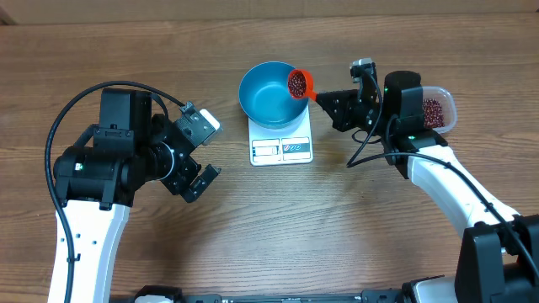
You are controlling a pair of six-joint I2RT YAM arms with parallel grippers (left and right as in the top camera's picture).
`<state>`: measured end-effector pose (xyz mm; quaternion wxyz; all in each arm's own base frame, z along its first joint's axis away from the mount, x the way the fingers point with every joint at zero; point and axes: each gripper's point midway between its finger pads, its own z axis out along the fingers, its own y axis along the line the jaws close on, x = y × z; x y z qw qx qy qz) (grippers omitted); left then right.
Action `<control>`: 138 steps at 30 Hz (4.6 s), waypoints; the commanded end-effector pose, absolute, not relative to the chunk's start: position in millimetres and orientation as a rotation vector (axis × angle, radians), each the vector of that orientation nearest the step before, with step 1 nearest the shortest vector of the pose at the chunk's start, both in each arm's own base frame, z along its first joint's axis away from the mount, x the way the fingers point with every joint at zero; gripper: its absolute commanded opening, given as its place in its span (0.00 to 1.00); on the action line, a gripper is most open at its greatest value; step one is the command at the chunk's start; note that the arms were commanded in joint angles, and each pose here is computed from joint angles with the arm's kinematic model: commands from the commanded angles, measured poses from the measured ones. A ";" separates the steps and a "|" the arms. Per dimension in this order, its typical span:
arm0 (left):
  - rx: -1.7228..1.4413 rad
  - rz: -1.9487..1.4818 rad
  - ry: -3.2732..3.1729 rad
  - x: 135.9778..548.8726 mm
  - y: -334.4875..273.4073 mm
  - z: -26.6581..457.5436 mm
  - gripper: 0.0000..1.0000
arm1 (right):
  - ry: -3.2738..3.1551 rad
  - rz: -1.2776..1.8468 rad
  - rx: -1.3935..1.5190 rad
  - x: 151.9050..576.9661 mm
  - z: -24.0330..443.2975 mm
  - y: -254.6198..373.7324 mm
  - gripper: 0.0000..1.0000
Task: Scoop item into bowl and weigh 150g on scale
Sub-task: 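Tilt the red scoop with the right gripper to pour beans into bowl, then carry the empty scoop with the right gripper to the bean tub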
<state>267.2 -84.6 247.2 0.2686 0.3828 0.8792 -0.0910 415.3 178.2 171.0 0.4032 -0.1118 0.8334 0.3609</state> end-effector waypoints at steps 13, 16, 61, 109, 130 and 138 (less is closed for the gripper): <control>1.017 -0.251 2.384 267.3 -83.5 245.1 1.00 | 2.008 0.583 -0.533 424.4 172.7 196.7 0.04; 1.017 -0.251 2.385 267.2 -83.5 245.1 1.00 | 1.992 0.554 -0.572 424.3 172.8 198.0 0.04; 1.025 -0.253 2.382 266.8 -85.2 244.9 1.00 | 1.900 0.206 -0.833 423.0 165.8 209.7 0.04; 1.025 -0.253 2.382 266.8 -85.2 244.9 1.00 | 2.174 -0.438 -0.230 381.3 252.6 -52.8 0.03; 1.025 -0.253 2.382 266.8 -85.2 244.9 1.00 | 2.543 -0.622 -0.312 406.4 144.6 -81.4 0.04; 1.025 -0.253 2.382 266.8 -85.2 244.9 1.00 | 2.610 -0.601 -0.339 409.2 115.4 -79.9 0.04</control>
